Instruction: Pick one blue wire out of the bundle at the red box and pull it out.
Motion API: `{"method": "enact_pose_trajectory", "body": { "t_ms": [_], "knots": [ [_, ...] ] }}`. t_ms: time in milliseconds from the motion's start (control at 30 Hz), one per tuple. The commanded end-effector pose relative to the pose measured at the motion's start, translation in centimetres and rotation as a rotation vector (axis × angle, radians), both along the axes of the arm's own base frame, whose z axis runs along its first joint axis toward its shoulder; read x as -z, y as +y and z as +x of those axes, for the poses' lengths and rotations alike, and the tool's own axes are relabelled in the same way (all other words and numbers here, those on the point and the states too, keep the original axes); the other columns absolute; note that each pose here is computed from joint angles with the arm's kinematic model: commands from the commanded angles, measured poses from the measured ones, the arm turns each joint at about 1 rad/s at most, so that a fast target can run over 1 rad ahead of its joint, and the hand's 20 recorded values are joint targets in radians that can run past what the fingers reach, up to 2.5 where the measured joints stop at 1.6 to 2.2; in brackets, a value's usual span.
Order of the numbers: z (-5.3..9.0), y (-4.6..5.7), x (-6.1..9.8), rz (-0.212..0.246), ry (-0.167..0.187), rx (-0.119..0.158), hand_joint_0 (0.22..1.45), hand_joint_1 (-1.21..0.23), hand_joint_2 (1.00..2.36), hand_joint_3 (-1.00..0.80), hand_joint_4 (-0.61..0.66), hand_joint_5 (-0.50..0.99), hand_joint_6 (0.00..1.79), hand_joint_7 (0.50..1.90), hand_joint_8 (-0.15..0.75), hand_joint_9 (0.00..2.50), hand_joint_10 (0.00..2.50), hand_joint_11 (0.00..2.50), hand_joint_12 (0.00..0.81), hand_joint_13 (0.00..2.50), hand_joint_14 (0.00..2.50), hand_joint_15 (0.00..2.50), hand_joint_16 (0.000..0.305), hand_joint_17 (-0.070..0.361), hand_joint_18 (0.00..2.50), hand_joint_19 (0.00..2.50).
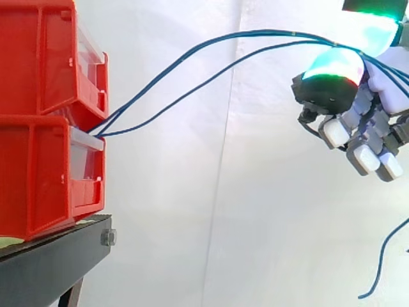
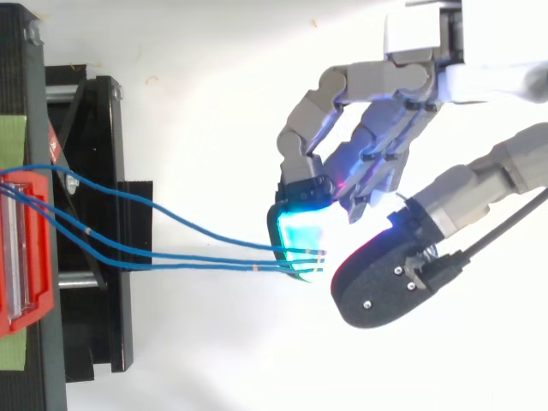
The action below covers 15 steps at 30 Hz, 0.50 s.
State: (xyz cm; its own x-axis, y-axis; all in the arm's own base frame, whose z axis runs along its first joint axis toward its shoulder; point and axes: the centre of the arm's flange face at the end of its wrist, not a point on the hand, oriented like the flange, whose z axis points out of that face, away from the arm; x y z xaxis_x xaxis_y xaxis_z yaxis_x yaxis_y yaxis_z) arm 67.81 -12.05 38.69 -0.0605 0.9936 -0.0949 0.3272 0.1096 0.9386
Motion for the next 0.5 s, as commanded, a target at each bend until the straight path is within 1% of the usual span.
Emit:
{"method": "enact_pose_trajectory", "body": {
  "t_ms": [0,33,67,100,133,167,200,233,267,300,333,367,433,467],
  "knots": [
    [-0.05,-0.46,-0.02,0.000,-0.002,0.007,0.83,-0.88,1.02,-0.12,-0.20,-0.20,0.92,0.92,0.176,0.69,0.01,0.24,0.388,0.79,0.01,0.28,0.048,0.109,0.78,0.39],
    [-0.04,-0.57,-0.04,0.000,-0.005,0.008,0.77,-0.89,1.02,-0.12,-0.18,-0.22,0.92,0.90,0.177,0.68,0.00,0.24,0.394,0.77,0.01,0.26,0.050,0.113,0.80,0.34],
    [0.02,-0.57,-0.07,-0.002,-0.010,0.008,0.75,-0.89,1.02,-0.12,-0.17,-0.22,0.92,0.89,0.178,0.66,0.00,0.23,0.395,0.76,0.01,0.25,0.051,0.114,0.80,0.33],
    [0.08,-0.60,-0.10,-0.003,-0.015,0.011,0.70,-0.89,1.02,-0.16,-0.15,-0.23,0.92,0.89,0.177,0.63,0.00,0.23,0.401,0.74,0.01,0.25,0.052,0.116,0.80,0.30],
    [0.14,-0.60,-0.13,-0.002,-0.019,0.011,0.66,-0.89,1.02,-0.22,-0.10,-0.24,0.91,0.88,0.180,0.61,0.00,0.24,0.408,0.72,0.01,0.24,0.052,0.117,0.78,0.31],
    [0.22,-0.63,-0.17,-0.003,-0.025,0.014,0.63,-0.89,1.01,-0.27,-0.09,-0.24,0.91,0.88,0.183,0.60,0.00,0.24,0.410,0.72,0.01,0.25,0.053,0.119,0.75,0.31],
    [0.37,-0.72,-0.12,-0.006,-0.033,0.022,0.58,-0.88,1.01,-0.35,-0.07,-0.24,0.91,0.88,0.188,0.60,0.00,0.25,0.414,0.70,0.01,0.25,0.054,0.122,0.74,0.32],
    [0.37,-0.72,-0.12,-0.006,-0.033,0.022,0.55,-0.86,1.01,-0.41,-0.04,-0.24,0.91,0.88,0.199,0.60,0.00,0.25,0.422,0.70,0.01,0.25,0.056,0.127,0.74,0.32],
    [0.47,-0.81,0.07,-0.009,-0.033,0.031,0.53,-0.85,1.00,-0.44,-0.02,-0.24,0.91,0.87,0.210,0.60,0.00,0.27,0.426,0.70,0.01,0.25,0.058,0.130,0.74,0.32],
    [0.49,-0.99,0.11,-0.015,-0.035,0.049,0.51,-0.82,1.00,-0.49,0.02,-0.24,0.91,0.87,0.240,0.62,0.00,0.28,0.438,0.70,0.01,0.26,0.060,0.135,0.73,0.33],
    [0.47,-1.05,0.06,-0.017,-0.033,0.054,0.49,-0.79,1.00,-0.50,0.05,-0.23,0.92,0.87,0.265,0.64,0.01,0.30,0.455,0.71,0.01,0.26,0.063,0.142,0.74,0.33],
    [0.45,-1.11,0.13,-0.019,-0.032,0.060,0.48,-0.79,1.00,-0.50,0.06,-0.23,0.92,0.87,0.270,0.64,0.00,0.31,0.457,0.71,0.01,0.26,0.064,0.144,0.74,0.33],
    [0.38,-1.14,0.28,-0.021,-0.027,0.063,0.46,-0.76,1.00,-0.50,0.11,-0.23,0.92,0.88,0.299,0.68,0.00,0.37,0.472,0.71,0.01,0.27,0.067,0.150,0.75,0.34],
    [0.36,-1.14,0.35,-0.022,-0.025,0.062,0.46,-0.76,1.00,-0.50,0.11,-0.23,0.92,0.89,0.304,0.69,0.00,0.39,0.474,0.71,0.01,0.27,0.067,0.151,0.75,0.34]
  ]
}}
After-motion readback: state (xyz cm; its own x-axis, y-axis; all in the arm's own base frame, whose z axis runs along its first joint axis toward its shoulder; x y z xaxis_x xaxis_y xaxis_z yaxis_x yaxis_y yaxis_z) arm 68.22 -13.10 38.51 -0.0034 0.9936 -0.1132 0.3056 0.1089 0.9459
